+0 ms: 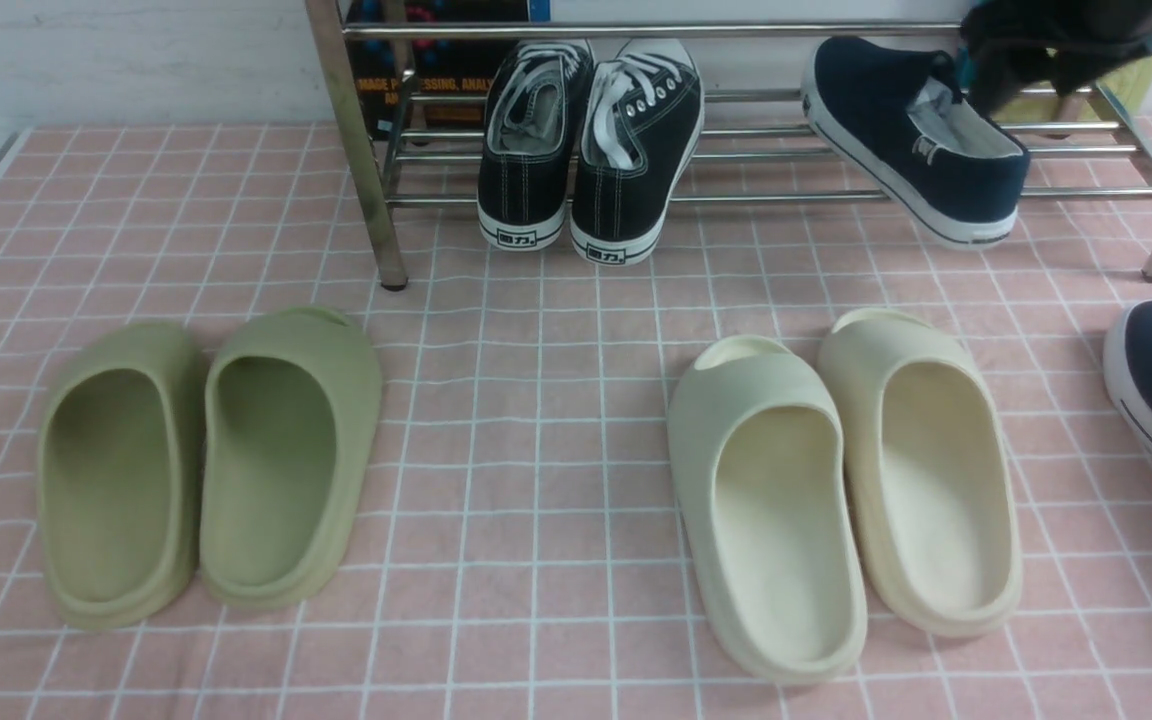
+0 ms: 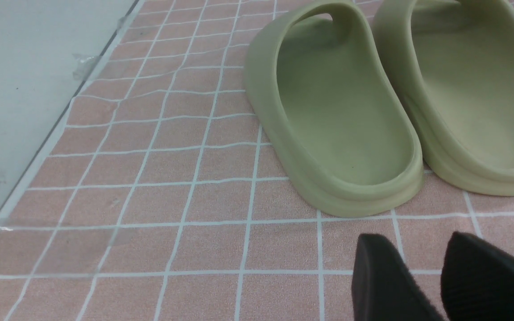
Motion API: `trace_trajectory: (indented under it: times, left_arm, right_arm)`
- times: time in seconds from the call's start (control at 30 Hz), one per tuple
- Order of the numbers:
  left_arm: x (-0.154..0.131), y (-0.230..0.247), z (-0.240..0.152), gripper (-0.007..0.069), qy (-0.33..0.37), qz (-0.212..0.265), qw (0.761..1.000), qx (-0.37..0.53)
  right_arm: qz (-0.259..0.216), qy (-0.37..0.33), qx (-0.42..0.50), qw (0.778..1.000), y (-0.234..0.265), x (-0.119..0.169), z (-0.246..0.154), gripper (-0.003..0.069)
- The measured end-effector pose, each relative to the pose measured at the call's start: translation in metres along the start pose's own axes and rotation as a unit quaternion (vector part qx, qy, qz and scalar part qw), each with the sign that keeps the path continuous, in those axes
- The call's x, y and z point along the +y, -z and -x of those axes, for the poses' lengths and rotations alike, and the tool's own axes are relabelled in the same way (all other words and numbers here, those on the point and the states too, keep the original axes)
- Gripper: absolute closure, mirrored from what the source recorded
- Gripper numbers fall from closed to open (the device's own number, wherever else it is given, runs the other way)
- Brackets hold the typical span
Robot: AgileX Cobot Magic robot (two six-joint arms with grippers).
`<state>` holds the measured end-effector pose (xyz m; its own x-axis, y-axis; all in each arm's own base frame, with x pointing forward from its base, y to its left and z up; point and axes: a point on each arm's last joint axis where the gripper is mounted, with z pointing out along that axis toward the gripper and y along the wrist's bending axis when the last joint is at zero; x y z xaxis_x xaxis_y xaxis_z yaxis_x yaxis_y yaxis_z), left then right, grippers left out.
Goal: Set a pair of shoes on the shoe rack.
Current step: Use the right arm to grab the shoe closest to it, then use the right arm to put a shoe into the shoe rack
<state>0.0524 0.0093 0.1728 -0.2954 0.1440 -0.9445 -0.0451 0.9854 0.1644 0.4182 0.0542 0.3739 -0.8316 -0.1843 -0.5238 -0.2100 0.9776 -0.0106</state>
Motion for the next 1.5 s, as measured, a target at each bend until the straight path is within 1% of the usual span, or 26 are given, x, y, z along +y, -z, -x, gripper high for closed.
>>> trace_trajectory:
  times: [0.07,0.1,0.13,0.17,0.23,0.33,0.37,0.4,0.43,0.57,0.77,0.9,0.97,1.1,1.13,1.17,1.23,1.37,1.5]
  left_arm:
    - [0.000,0.000,0.000,0.0388,0.000,0.000,1.000,0.000]
    - [0.000,0.000,0.000,0.0388,0.000,0.000,1.000,0.000]
    - [0.000,0.000,0.000,0.0388,0.000,0.000,1.000,0.000]
    - [0.000,0.000,0.000,0.0388,0.000,0.000,1.000,0.000]
    - [0.000,0.000,0.000,0.0388,0.000,0.000,1.000,0.000]
    - [0.000,0.000,0.000,0.0388,0.000,0.000,1.000,0.000]
    - [0.000,0.000,0.000,0.0388,0.000,0.000,1.000,0.000]
    - [0.000,0.000,0.000,0.0388,0.000,0.000,1.000,0.000]
    - [0.000,0.000,0.000,0.0388,0.000,0.000,1.000,0.000]
    - [0.000,0.000,0.000,0.0388,0.000,0.000,1.000,0.000]
    - [0.000,0.000,0.000,0.0388,0.000,0.000,1.000,0.000]
    - [0.000,0.000,0.000,0.0388,0.000,0.000,1.000,0.000]
    - [0.000,0.000,0.000,0.0388,0.000,0.000,1.000,0.000]
    - [0.000,0.000,0.000,0.0387,0.000,0.000,1.000,0.000]
    - [0.000,0.000,0.000,0.0387,0.000,0.000,1.000,0.000]
    - [0.000,0.000,0.000,0.0387,0.000,0.000,1.000,0.000]
    - [0.000,0.000,0.000,0.0387,0.000,0.000,1.000,0.000]
    - [0.000,0.000,0.000,0.0387,0.000,0.000,1.000,0.000]
    - [0.000,0.000,0.000,0.0386,0.000,0.000,1.000,0.000]
  right_arm:
    - [-0.003,-0.006,0.028,1.000,0.001,-0.003,-0.018,0.0204]
    - [-0.012,-0.023,0.054,0.998,0.009,-0.014,-0.042,0.0216]
    - [-0.013,-0.029,0.062,0.998,0.009,-0.015,-0.047,0.0217]
    - [-0.020,-0.050,0.098,0.994,0.005,-0.026,-0.072,0.0227]
    - [-0.032,-0.075,0.139,0.987,0.004,-0.040,-0.104,0.0235]
    - [-0.039,-0.098,0.179,0.978,-0.009,-0.049,-0.141,0.0237]
    - [-0.039,-0.100,0.182,0.977,-0.011,-0.051,-0.143,0.0237]
    - [-0.039,-0.108,0.196,0.974,-0.022,-0.053,-0.159,0.0237]
    - [-0.043,-0.107,0.193,0.974,-0.022,-0.054,-0.159,0.0237]
    - [-0.055,-0.135,0.187,0.972,-0.046,-0.064,-0.182,0.0240]
    - [-0.064,-0.151,0.194,0.967,-0.073,-0.076,-0.191,0.0244]
    - [-0.056,-0.157,0.216,0.962,-0.090,-0.077,-0.195,0.0316]
    - [-0.055,-0.157,0.224,0.960,-0.097,-0.078,-0.198,0.0399]
    - [-0.056,-0.156,0.218,0.962,-0.099,-0.079,-0.197,0.0623]
    - [-0.057,-0.156,0.216,0.962,-0.098,-0.078,-0.196,0.0641]
    - [-0.058,-0.156,0.211,0.963,-0.095,-0.078,-0.195,0.0653]
    - [-0.059,-0.154,0.202,0.965,-0.084,-0.076,-0.193,0.0655]
    - [-0.055,-0.142,0.180,0.972,-0.052,-0.061,-0.186,0.0655]
    - [-0.053,-0.125,0.149,0.979,-0.032,-0.052,-0.167,0.0655]
